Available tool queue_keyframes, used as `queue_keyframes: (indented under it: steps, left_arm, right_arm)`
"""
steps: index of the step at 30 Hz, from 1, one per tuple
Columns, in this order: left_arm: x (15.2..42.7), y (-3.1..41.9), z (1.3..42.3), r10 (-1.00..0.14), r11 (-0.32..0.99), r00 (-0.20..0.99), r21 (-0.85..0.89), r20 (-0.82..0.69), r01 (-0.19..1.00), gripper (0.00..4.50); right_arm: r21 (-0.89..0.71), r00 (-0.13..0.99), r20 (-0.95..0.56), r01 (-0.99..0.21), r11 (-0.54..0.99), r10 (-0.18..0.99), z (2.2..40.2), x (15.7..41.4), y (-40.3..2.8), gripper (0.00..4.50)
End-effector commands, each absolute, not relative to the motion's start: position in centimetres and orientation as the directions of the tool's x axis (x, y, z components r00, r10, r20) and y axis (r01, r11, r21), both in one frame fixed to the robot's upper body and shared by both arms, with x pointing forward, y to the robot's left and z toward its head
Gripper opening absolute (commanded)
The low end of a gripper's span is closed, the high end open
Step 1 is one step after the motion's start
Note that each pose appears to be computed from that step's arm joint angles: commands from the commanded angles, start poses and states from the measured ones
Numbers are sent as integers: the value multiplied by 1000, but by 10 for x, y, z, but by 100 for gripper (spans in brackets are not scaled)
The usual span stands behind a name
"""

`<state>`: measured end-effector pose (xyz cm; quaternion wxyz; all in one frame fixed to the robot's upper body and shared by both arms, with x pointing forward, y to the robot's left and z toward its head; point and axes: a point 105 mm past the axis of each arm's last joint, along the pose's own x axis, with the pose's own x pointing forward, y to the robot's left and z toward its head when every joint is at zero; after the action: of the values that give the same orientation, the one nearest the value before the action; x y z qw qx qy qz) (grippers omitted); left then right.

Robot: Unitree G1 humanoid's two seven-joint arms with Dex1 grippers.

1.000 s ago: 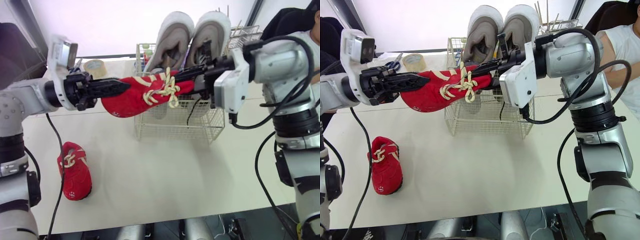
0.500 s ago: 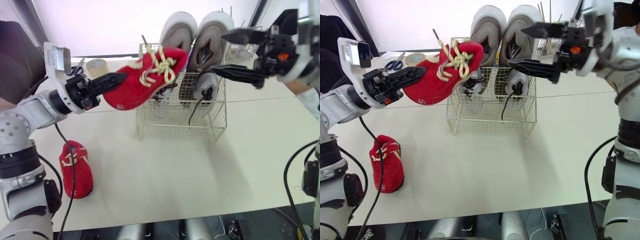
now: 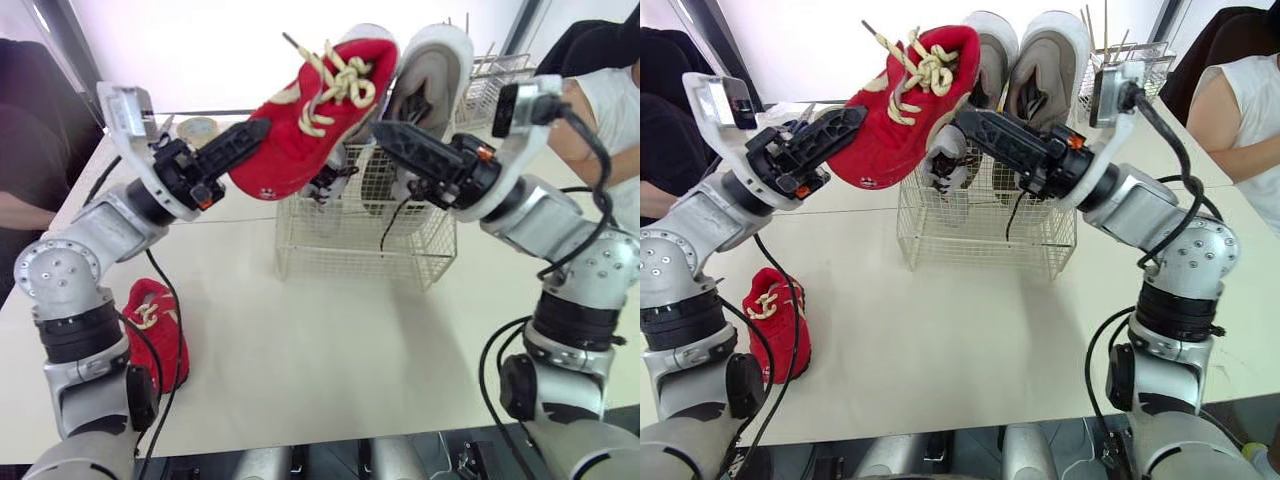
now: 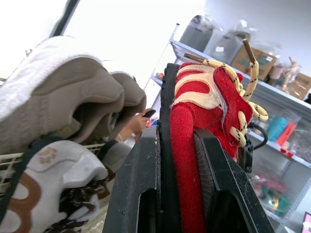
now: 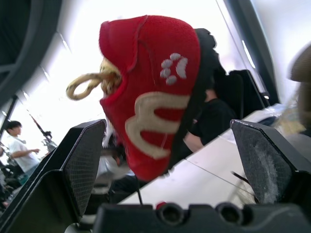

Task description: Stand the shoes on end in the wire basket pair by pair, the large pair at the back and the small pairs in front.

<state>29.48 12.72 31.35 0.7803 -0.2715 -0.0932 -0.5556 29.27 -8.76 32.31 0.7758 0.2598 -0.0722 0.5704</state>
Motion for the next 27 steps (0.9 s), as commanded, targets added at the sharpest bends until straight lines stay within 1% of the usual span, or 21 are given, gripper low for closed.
queue_keyframes:
  steps: [1,7,10,11,13,15,17,18,20,21,24,25,26,27]
  left_arm:
    - [286,123,320,-815,223,335,-277,472,935,34]
    - [285,120,316,-815,227,341,-284,468,932,34]
    - [284,119,312,-814,234,348,-287,465,929,34]
    - [284,119,312,-812,235,350,-287,467,929,34]
    - [284,119,313,-809,238,352,-286,471,928,34]
    - [285,119,311,-812,248,360,-287,459,925,34]
    - [289,118,306,-821,278,386,-297,421,914,34]
    - [290,118,304,-824,288,396,-302,406,909,34]
    - [290,118,302,-831,294,399,-302,387,907,139]
    - [289,119,300,-840,296,394,-293,373,909,178]
    - [286,125,294,-861,343,409,-248,304,906,325]
    - [286,129,291,-865,356,415,-238,283,904,370]
    - [285,133,287,-870,375,424,-223,252,900,423]
    - [284,137,283,-873,389,432,-211,225,897,449]
  right_arm:
    - [308,307,462,-935,174,832,339,287,-75,449]
    - [318,291,477,-937,146,829,345,290,-62,449]
    - [315,282,474,-939,138,834,346,290,-57,368]
    - [313,277,473,-940,134,837,346,290,-57,326]
    - [309,272,465,-942,133,843,345,289,-56,225]
    - [305,271,456,-942,136,848,344,289,-56,141]
    - [296,273,444,-944,149,853,345,289,-57,77]
    - [292,275,439,-944,153,855,345,289,-58,66]
    - [277,286,418,-944,179,862,345,290,-60,63]
    - [264,292,405,-945,195,866,346,290,-62,63]
    - [144,309,314,-950,277,898,349,292,-79,63]
    - [99,322,279,-947,307,905,351,293,-87,63]
    - [38,343,232,-938,344,910,352,296,-96,63]
    - [-18,359,187,-929,369,914,352,298,-106,63]
